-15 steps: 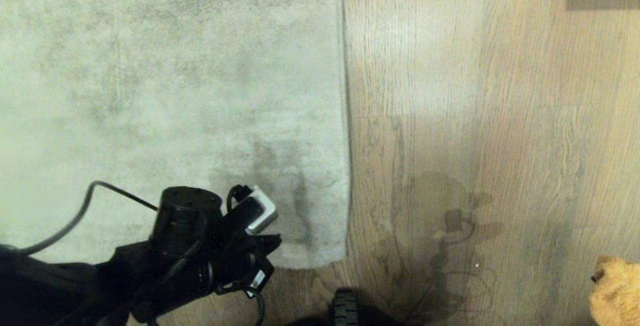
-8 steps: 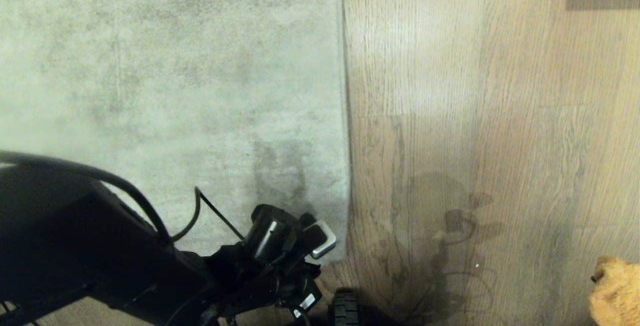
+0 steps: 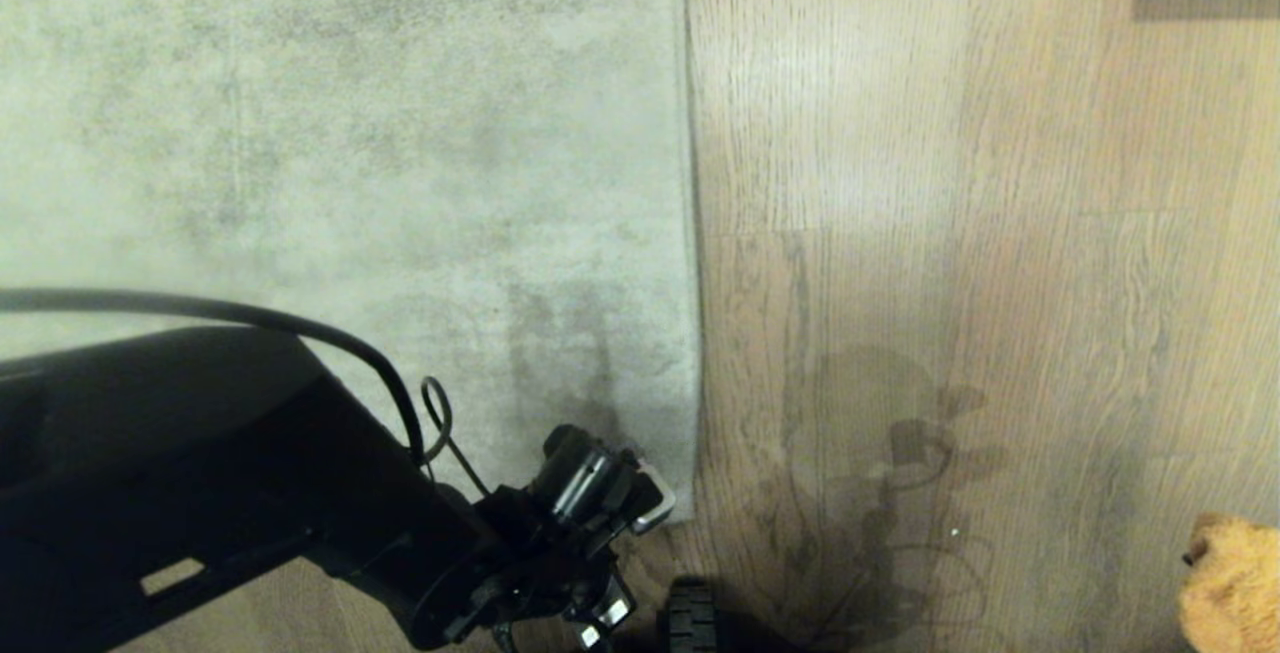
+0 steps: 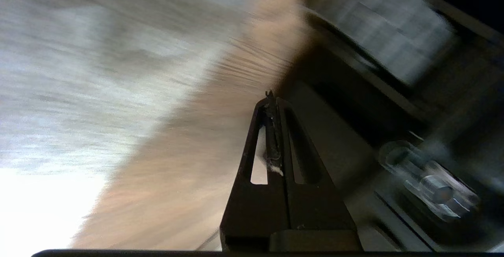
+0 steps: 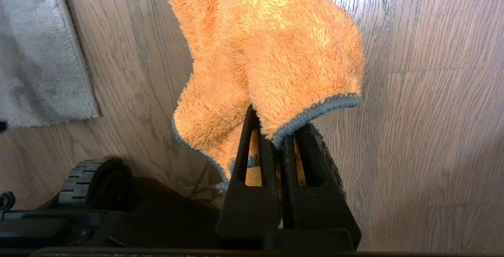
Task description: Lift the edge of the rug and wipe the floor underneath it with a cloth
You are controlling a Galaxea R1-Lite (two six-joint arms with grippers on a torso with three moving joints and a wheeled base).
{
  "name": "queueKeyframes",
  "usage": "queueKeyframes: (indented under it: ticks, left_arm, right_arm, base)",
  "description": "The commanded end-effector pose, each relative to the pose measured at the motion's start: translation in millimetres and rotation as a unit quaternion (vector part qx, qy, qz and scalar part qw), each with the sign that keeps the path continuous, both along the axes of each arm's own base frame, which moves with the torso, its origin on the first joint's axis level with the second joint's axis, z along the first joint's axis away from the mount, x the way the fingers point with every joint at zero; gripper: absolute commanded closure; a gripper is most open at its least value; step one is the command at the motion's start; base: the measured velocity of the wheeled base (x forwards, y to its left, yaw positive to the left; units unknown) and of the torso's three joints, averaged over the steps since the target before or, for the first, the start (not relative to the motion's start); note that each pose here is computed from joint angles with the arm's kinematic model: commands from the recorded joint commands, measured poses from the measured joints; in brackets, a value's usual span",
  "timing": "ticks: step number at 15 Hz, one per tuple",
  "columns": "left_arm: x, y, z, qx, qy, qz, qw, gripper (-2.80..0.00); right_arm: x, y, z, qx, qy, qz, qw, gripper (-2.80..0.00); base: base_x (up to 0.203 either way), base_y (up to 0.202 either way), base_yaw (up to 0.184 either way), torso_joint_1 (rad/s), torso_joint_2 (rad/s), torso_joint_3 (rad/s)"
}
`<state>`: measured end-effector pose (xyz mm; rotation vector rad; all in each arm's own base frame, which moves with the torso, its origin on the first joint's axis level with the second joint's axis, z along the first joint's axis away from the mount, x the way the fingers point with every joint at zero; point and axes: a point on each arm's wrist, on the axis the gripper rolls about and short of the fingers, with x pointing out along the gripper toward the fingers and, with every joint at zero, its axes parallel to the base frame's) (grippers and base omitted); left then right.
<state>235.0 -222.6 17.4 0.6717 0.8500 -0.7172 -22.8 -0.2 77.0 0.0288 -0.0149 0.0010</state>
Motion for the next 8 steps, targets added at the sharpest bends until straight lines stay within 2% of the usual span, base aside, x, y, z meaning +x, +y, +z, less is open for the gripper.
queueKeyframes:
  ticks: [1,5,8]
  left_arm:
    - [13,-2,-1,0.028,-0.027,0.02,0.9991,0.0]
    - [45,1,6,0.085,-0.089,0.007,0.9924,0.0]
    - [72,-5,7,0.099,-0.122,-0.018,0.9874,0.0]
  right_arm:
    - [0,0,0,0.0,0.001,0.0,1.0,0.0]
    - [0,0,0,0.0,0.001,0.0,1.0,0.0]
    - [0,0,0,0.0,0.001,0.0,1.0,0.0]
  base:
    - [0.0,0.0,0.0,0.0,0.0,0.0]
    - [0.0,0.0,0.0,0.0,0.0,0.0]
    - [0.0,0.0,0.0,0.0,0.0,0.0]
